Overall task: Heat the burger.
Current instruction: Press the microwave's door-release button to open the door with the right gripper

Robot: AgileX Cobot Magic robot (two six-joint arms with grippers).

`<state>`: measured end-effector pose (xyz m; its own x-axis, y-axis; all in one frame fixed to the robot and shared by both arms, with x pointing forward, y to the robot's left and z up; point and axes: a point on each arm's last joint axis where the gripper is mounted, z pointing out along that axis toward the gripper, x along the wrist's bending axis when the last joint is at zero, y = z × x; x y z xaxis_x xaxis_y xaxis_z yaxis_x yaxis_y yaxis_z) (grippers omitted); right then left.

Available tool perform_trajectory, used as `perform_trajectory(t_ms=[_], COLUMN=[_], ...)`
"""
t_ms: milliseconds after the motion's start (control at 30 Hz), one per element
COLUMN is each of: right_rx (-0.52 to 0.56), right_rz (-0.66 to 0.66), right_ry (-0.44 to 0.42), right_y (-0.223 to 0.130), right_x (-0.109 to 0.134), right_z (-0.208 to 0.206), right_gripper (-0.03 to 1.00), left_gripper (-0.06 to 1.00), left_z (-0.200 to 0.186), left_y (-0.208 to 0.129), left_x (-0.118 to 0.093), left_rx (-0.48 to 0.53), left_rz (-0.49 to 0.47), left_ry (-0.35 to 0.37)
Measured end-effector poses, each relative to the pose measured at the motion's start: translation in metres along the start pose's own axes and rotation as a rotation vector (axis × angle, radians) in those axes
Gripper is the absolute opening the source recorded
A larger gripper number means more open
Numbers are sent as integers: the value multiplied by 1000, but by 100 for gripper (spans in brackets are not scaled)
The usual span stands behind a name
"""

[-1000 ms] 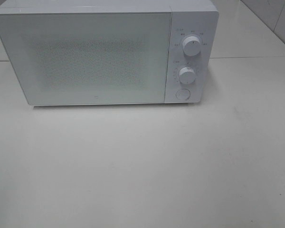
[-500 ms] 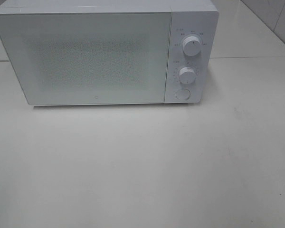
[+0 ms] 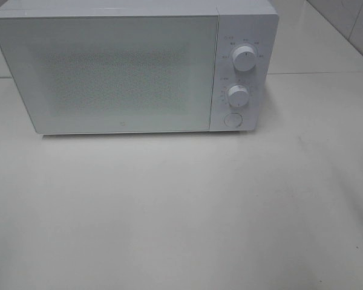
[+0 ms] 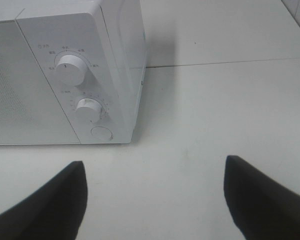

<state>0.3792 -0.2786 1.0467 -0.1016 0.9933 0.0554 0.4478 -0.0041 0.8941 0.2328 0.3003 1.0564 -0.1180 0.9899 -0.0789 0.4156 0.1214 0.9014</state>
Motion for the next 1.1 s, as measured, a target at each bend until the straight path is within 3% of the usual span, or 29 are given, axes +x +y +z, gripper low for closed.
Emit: perform_trajectory(t_ms=[367,700,933,1100], right_rx=[-8,7,-27,-44], right_rz=[-25,-22,-95,-131], right_ry=[28,54,126,111], right_y=[1,-19,-37,-47], right_x=[4,6,32,48], right_z=[56,97,114,126], right_gripper=[71,71,71,71], left_gripper=[81,81,81,81], left_z=[0,0,0,0], left_y=[0,0,0,0], left_x=[0,0,0,0], left_rx=[0,0,0,0], left_rz=[0,0,0,0], left_ry=[0,0,0,0])
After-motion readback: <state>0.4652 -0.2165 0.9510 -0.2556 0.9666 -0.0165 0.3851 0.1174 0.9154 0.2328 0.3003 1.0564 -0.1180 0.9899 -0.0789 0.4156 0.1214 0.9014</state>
